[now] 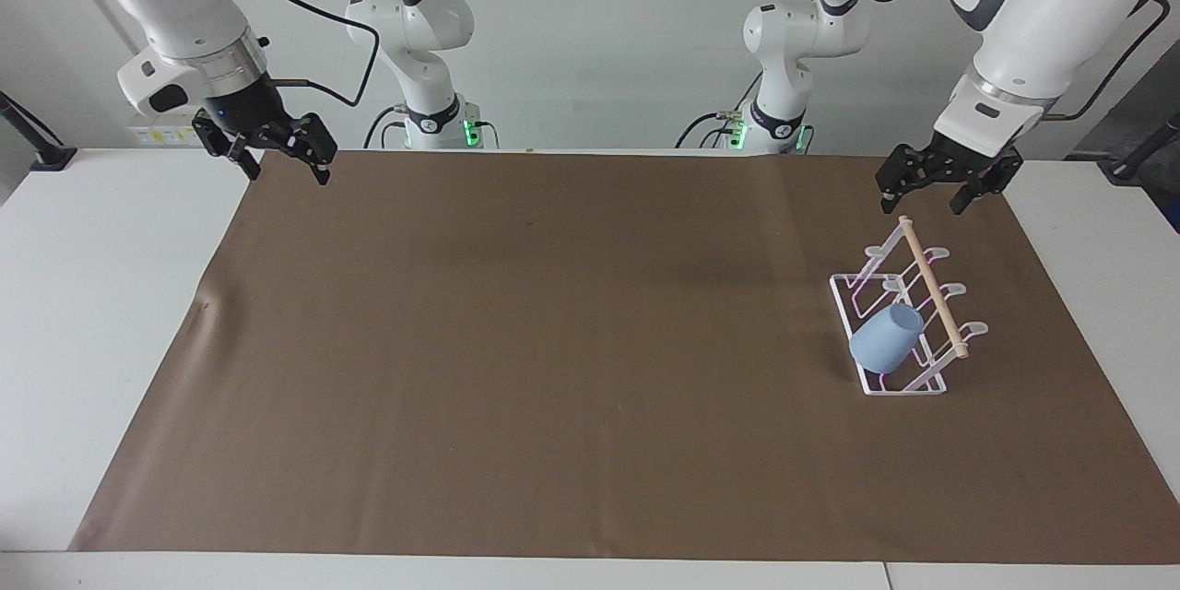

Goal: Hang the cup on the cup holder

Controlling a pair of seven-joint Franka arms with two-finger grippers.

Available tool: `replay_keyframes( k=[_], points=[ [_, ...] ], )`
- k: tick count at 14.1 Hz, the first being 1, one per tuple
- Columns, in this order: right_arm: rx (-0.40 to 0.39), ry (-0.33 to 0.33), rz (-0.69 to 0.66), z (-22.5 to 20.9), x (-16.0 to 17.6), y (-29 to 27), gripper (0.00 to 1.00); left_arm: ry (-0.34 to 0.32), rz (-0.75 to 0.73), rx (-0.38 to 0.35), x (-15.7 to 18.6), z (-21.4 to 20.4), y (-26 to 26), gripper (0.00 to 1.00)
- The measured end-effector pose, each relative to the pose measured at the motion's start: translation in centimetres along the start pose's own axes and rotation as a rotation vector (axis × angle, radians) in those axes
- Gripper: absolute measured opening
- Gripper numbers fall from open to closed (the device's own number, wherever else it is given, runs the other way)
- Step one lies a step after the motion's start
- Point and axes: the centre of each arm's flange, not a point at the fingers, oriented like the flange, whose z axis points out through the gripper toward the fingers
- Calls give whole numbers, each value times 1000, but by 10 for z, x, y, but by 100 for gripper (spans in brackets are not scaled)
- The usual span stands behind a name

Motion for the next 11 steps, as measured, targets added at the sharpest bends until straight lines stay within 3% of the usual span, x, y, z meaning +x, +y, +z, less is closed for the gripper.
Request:
replay_keyframes(
  k=[5,11],
  points=[
    [0,2,1,-1,-1,0,100,-37,11,2,-6,10,6,100],
    [0,2,1,-1,-1,0,100,-35,9,2,-9,10,5,100]
  ],
)
